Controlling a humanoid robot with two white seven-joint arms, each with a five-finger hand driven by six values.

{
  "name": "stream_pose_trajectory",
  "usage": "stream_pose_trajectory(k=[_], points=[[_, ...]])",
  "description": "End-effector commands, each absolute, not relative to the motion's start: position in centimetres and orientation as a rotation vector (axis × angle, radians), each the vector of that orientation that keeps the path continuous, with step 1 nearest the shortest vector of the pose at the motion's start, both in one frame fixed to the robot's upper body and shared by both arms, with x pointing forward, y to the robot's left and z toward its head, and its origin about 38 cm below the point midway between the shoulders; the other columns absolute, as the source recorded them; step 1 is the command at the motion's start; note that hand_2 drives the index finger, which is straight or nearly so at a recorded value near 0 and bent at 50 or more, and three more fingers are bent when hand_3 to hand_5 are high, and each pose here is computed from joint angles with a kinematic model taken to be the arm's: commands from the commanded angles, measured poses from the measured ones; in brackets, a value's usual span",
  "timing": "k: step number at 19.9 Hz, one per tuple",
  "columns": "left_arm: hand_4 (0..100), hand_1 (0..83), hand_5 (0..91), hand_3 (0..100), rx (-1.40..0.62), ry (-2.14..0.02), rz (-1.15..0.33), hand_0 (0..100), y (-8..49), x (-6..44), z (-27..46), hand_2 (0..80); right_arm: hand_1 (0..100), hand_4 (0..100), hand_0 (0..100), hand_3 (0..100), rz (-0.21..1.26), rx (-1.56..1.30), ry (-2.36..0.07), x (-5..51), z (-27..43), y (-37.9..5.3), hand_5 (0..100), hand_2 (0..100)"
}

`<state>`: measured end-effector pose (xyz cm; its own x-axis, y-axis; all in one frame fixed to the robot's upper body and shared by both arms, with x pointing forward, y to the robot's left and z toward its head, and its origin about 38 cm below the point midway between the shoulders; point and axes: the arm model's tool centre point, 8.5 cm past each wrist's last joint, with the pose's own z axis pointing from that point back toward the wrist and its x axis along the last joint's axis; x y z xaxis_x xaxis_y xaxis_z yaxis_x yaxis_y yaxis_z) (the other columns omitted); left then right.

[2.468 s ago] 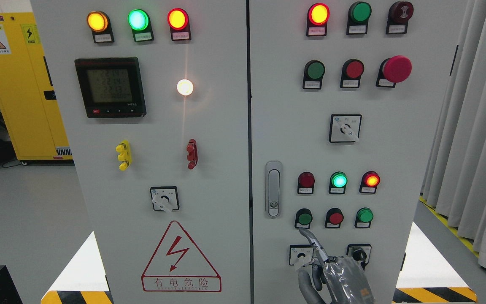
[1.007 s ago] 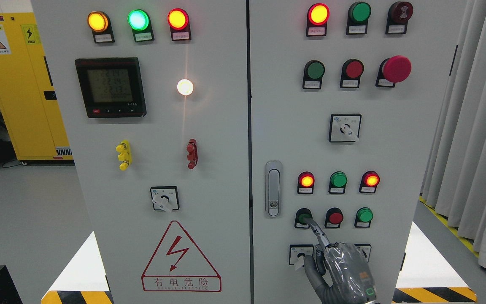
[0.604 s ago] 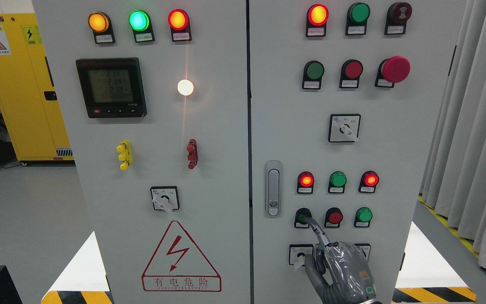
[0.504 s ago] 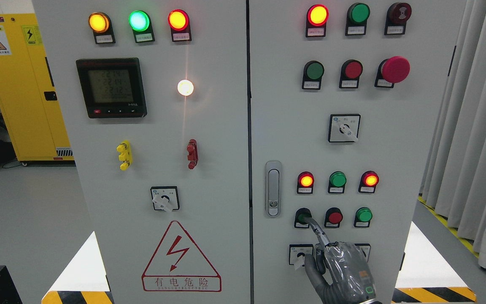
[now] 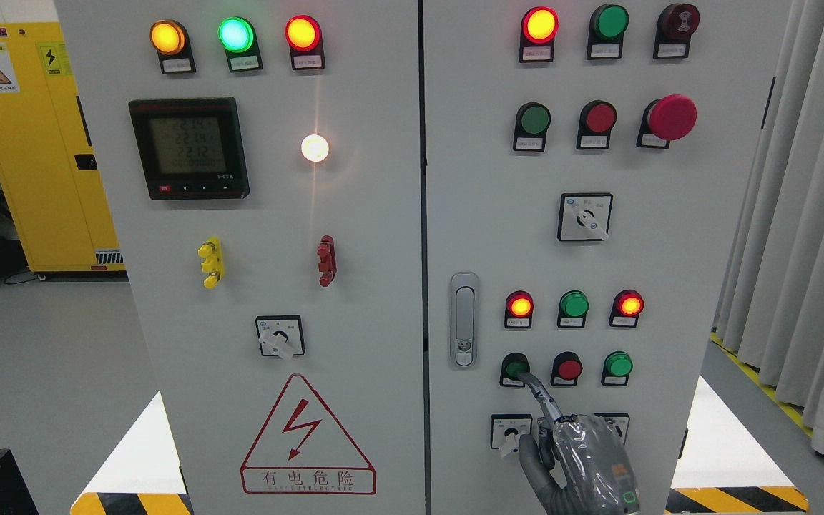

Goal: Press green start button
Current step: 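Pull the right hand back down away from the button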

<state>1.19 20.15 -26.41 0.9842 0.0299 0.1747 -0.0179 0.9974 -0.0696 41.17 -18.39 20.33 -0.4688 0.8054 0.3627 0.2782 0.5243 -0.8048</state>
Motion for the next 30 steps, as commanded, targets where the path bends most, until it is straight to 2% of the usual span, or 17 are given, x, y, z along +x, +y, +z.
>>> stream_pose_trajectory(k=[1, 6, 9, 11, 12, 14, 15, 16, 17, 18, 19, 20, 22, 24, 25, 30], points=[[0, 55.6, 0.0, 0, -0.067, -0.176, 0.024, 12, 20.2, 1.1, -26.4, 0.0, 96, 100, 83, 98, 0.854, -0.925, -2.088, 39.2, 22.7, -18.8, 100, 2], [0, 55.6, 0.0, 0, -0.068, -0.177, 0.024, 12, 20.2, 1.2, -26.4, 0.0, 94, 100, 84, 96, 0.752, -0.795, -2.186, 37.5, 23.9, -18.5, 100, 3], [0, 55.6, 0.0, 0, -0.068, -0.177, 0.024, 12, 20.2, 1.2, -26.4, 0.0, 93, 100, 86, 95, 0.688, -0.576, -2.250, 36.2, 23.5, -17.0, 100, 4], [0, 55.6, 0.0, 0, -0.068, -0.177, 0.024, 12, 20.2, 1.2, -26.4, 0.0, 94, 97, 89, 93, 0.627, -0.393, -2.262, 34.8, 22.8, -15.9, 98, 6], [0, 55.6, 0.0, 0, -0.068, -0.177, 0.024, 12, 20.2, 1.2, -26.4, 0.0, 94, 93, 90, 91, 0.604, -0.320, -2.255, 34.2, 22.4, -15.4, 95, 7], [0, 55.6, 0.0, 0, -0.068, -0.177, 0.024, 12, 20.2, 1.2, -26.4, 0.0, 91, 86, 86, 83, 0.565, -0.244, -2.233, 33.5, 21.5, -15.2, 90, 9], [0, 55.6, 0.0, 0, -0.068, -0.177, 0.024, 12, 20.2, 1.2, -26.4, 0.0, 86, 77, 78, 71, 0.547, -0.219, -2.224, 33.3, 21.1, -15.2, 83, 9], [0, 55.6, 0.0, 0, -0.068, -0.177, 0.024, 12, 20.2, 1.2, -26.4, 0.0, 83, 64, 78, 57, 0.524, -0.185, -2.218, 33.2, 20.9, -15.2, 73, 9], [0, 55.6, 0.0, 0, -0.068, -0.179, 0.024, 12, 20.1, 1.3, -26.4, 0.0, 81, 58, 77, 52, 0.492, -0.137, -2.219, 33.0, 20.9, -15.1, 67, 8], [0, 55.6, 0.0, 0, -0.067, -0.176, 0.024, 12, 20.2, 1.1, -26.4, 0.0, 77, 46, 73, 41, 0.457, -0.090, -2.221, 33.0, 21.0, -15.0, 51, 5], [0, 55.6, 0.0, 0, -0.068, -0.177, 0.024, 12, 20.2, 1.2, -26.4, 0.0, 70, 32, 61, 28, 0.426, -0.053, -2.221, 32.9, 21.1, -15.1, 33, 2], [0, 55.6, 0.0, 0, -0.068, -0.177, 0.024, 12, 20.2, 1.2, -26.4, 0.0, 69, 30, 59, 26, 0.411, -0.039, -2.219, 33.0, 21.1, -15.2, 31, 1], [0, 55.6, 0.0, 0, -0.068, -0.177, 0.024, 12, 20.2, 1.2, -26.4, 0.0, 63, 19, 52, 18, 0.403, -0.033, -2.218, 33.0, 21.0, -15.2, 19, 0], [0, 55.6, 0.0, 0, -0.068, -0.177, 0.024, 12, 20.2, 1.2, -26.4, 0.0, 59, 15, 49, 15, 0.402, -0.032, -2.217, 33.0, 21.0, -15.2, 14, 0], [0, 55.6, 0.0, 0, -0.068, -0.177, 0.024, 12, 20.2, 1.2, -26.4, 0.0, 56, 13, 44, 12, 0.401, -0.034, -2.218, 33.0, 21.0, -15.3, 11, 0], [0, 55.6, 0.0, 0, -0.068, -0.179, 0.024, 12, 20.1, 1.3, -26.4, 0.0, 45, 6, 37, 3, 0.398, -0.033, -2.213, 33.0, 20.9, -15.3, 5, 0]])
